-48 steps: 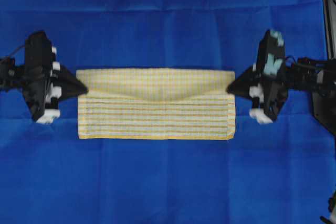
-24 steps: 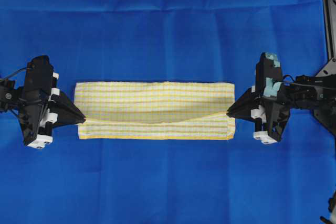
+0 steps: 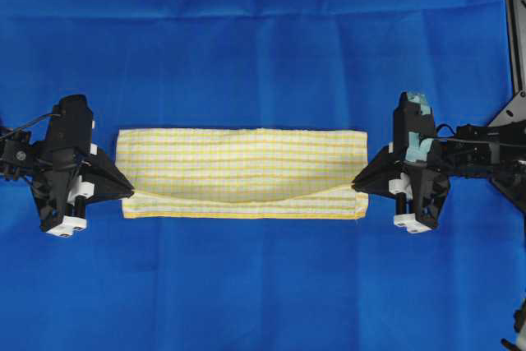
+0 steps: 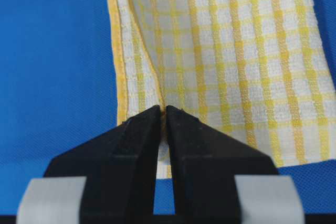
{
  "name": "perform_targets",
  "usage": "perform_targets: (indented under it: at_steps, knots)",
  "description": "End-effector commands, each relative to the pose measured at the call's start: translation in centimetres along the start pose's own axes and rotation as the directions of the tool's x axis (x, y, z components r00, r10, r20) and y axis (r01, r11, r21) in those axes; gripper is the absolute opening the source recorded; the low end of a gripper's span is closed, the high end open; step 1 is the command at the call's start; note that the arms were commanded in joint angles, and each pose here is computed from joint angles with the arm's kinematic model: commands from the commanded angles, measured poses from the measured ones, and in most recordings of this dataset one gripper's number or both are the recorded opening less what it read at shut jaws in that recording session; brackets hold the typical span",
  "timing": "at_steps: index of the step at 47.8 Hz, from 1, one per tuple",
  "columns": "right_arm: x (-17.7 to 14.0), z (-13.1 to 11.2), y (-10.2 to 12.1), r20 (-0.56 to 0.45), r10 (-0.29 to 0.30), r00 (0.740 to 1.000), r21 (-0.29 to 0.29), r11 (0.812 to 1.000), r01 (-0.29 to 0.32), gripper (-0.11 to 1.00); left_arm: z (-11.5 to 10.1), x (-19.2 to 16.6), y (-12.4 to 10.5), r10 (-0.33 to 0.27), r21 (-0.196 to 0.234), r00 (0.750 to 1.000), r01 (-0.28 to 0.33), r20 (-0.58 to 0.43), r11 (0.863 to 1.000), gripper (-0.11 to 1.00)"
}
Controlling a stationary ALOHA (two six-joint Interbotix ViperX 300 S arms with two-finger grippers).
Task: Fold the yellow towel.
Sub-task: 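Pull both held corners toward the bottom edge, folding the towel in half, then open both grippers and release the folded edge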
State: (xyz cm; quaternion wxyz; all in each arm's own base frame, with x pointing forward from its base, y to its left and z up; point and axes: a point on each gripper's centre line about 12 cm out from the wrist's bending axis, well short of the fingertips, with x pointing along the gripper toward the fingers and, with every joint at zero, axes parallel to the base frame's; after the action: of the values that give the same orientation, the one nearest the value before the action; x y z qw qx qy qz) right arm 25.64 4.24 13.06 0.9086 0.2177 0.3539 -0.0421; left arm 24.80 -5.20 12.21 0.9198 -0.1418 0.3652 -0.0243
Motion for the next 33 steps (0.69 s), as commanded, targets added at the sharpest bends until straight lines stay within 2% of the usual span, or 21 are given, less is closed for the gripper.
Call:
perform_targets:
  at_steps: [1,7,9,12,20,23,29,33]
  knots:
    - [0.1,0.7,0.5,0.019,0.011,1.000,0.001,1.000,-0.011,0.04,0.8,0.1,-0.2,-0.004,0.001,1.000,0.004,0.015,1.000,0.03]
    - [0.3,0.9,0.6,0.019,0.011,1.000,0.001,1.000,-0.011,0.05,0.8,0.1,-0.1,0.001,-0.004,1.000,-0.001,0.010,1.000,0.05]
    - [0.4,0.9,0.8,0.017,0.015,1.000,-0.002,1.000,-0.015,0.09,0.8,0.1,-0.1,0.001,-0.004,1.000,-0.001,0.010,1.000,0.12]
    - [0.4,1.0,1.3,0.016,0.027,1.000,-0.009,1.000,-0.027,0.23,0.8,0.1,-0.1,0.002,-0.007,1.000,-0.002,0.008,1.000,0.28]
    - [0.1,1.2,1.8,0.020,0.044,0.999,-0.022,0.999,-0.044,0.74,1.2,-0.1,-0.4,-0.001,0.002,1.000,0.001,0.001,1.000,0.76]
    - [-0.1,1.3,1.8,0.027,0.049,0.998,-0.026,0.998,-0.049,0.83,1.5,-0.4,-0.5,-0.002,0.009,1.000,0.002,0.008,1.000,0.76]
    - [-0.6,1.7,0.8,0.055,0.030,0.998,-0.007,1.000,-0.030,0.73,2.4,-0.9,0.2,0.018,0.002,0.999,-0.018,0.033,1.000,0.68]
    - [-0.8,2.1,-0.4,0.072,-0.002,0.997,0.013,1.000,0.001,0.73,3.1,-1.1,1.5,0.056,-0.016,0.997,-0.055,0.056,0.998,0.67]
